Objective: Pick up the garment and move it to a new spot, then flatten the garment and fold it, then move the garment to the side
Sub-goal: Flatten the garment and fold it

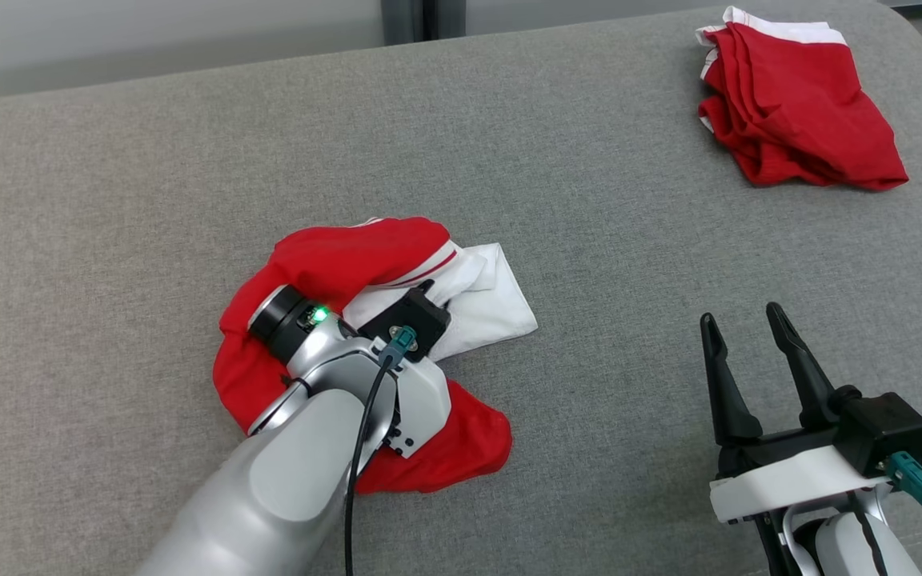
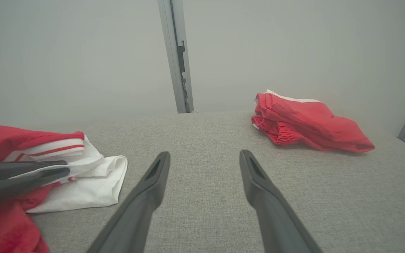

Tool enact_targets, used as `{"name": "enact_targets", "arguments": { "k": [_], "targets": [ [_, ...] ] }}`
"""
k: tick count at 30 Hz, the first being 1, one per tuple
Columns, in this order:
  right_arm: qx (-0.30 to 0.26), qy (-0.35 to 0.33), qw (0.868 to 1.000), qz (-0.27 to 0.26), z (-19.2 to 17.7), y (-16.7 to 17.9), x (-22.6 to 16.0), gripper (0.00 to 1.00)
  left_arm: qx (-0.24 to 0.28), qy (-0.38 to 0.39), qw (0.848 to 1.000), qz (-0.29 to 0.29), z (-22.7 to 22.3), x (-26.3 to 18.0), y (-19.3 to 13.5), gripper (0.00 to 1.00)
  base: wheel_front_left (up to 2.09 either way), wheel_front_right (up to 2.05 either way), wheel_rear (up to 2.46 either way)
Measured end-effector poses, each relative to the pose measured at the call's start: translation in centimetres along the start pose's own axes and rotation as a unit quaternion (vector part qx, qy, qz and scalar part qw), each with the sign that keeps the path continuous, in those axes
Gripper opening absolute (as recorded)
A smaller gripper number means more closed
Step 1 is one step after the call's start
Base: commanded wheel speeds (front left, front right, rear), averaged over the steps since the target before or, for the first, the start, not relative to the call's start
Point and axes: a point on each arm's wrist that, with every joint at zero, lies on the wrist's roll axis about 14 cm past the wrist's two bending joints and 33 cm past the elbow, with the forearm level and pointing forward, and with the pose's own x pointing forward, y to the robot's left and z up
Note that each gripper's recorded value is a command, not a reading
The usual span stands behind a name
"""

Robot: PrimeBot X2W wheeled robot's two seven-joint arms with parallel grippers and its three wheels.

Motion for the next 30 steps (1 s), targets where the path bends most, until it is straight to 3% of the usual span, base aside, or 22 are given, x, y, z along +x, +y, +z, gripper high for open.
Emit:
{"name": "enact_targets", "arguments": {
  "k": [1,2,9,15,23,27,30],
  "targets": [
    [0.000,-0.001,1.000,0.001,0.1,0.1,0.0,1.00,0.003,0.004,1.000,0.003,-0.1,0.0,0.2,0.10,0.00,0.00,0.00],
    [0.000,-0.003,1.000,0.002,0.2,0.2,0.0,1.00,0.004,0.006,1.000,0.006,-0.2,0.0,0.2,0.00,0.00,0.00,0.00],
    [0.002,-0.010,1.000,0.006,0.6,0.5,0.1,1.00,-0.018,-0.036,0.999,0.023,1.9,-0.1,1.3,0.00,0.00,0.00,0.00],
    [0.002,-0.015,1.000,0.009,1.0,0.7,-0.2,1.00,-0.101,-0.143,0.984,0.022,8.1,-0.9,2.4,0.00,0.00,0.00,0.00],
    [0.002,-0.032,0.999,0.020,2.3,1.5,-0.7,1.00,-0.153,-0.302,0.941,-0.018,21.2,-3.7,4.0,0.00,0.00,0.00,0.00],
    [0.004,-0.035,0.999,0.018,2.5,1.5,-1.2,1.00,-0.156,-0.389,0.906,-0.057,29.4,-6.3,3.9,0.00,0.00,0.00,0.00],
    [0.003,-0.040,0.999,0.009,3.0,1.0,-1.7,1.00,-0.180,-0.450,0.871,-0.079,34.8,-8.7,4.4,0.00,0.00,0.00,0.00]
  ]
}}
